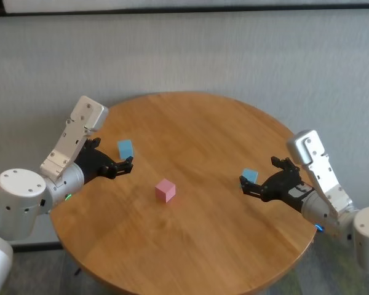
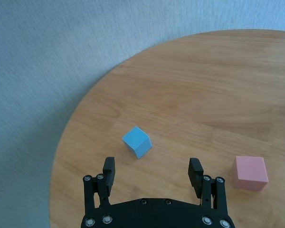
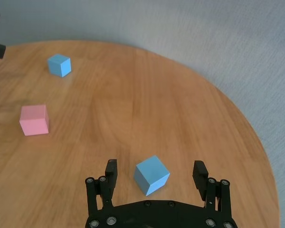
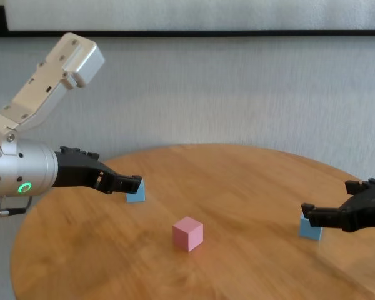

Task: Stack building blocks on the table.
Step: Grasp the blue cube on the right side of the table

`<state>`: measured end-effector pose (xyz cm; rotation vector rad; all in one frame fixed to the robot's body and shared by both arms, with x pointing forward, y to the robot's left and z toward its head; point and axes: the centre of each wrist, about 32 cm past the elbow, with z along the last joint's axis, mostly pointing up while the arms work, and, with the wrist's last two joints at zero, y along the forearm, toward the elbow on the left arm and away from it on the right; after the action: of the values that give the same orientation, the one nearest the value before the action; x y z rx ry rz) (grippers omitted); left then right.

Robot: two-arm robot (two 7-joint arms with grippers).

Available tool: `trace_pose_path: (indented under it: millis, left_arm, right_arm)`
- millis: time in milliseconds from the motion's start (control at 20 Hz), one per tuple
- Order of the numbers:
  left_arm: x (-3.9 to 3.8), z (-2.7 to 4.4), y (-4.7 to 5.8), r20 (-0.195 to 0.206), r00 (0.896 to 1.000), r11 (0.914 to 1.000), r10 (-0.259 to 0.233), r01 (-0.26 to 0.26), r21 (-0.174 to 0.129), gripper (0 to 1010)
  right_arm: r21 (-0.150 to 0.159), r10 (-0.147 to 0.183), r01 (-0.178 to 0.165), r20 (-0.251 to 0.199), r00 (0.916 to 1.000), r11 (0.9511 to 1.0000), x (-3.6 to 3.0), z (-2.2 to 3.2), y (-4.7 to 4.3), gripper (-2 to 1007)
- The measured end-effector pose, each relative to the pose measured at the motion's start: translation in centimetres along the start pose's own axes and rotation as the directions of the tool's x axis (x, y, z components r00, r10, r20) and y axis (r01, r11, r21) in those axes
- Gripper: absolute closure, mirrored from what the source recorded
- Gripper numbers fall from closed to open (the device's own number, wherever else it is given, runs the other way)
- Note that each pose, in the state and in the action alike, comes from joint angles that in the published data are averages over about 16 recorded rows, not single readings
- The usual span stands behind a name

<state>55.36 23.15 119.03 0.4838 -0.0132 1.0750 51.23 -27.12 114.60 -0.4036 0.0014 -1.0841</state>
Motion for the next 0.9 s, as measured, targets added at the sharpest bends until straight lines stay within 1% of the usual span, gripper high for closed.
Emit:
trace_pose_path:
  millis: [200,400,600,900]
  left_arm:
    - [-0.01,0.01,0.0,0.000,1.000,1.0000,0.000,0.000,0.000,10]
    - [-0.02,0.01,0.0,0.000,1.000,1.0000,-0.001,0.001,0.001,10]
    - [-0.03,0.02,0.0,0.000,1.000,1.0000,-0.001,0.001,0.001,10]
    - [-0.04,0.03,0.0,0.000,1.000,1.0000,-0.001,0.001,0.001,10]
  right_arm:
    - [-0.011,0.001,-0.001,0.027,0.9996,0.9999,-0.55,-0.12,0.77,0]
    - [-0.019,-0.006,0.006,0.042,0.9991,0.9998,-0.99,-0.16,1.45,0]
    - [-0.024,-0.019,0.020,0.032,0.9993,0.9995,-1.25,-0.09,2.04,0]
    - [-0.033,-0.035,0.035,0.001,0.9994,0.9988,-1.46,-0.11,2.76,0]
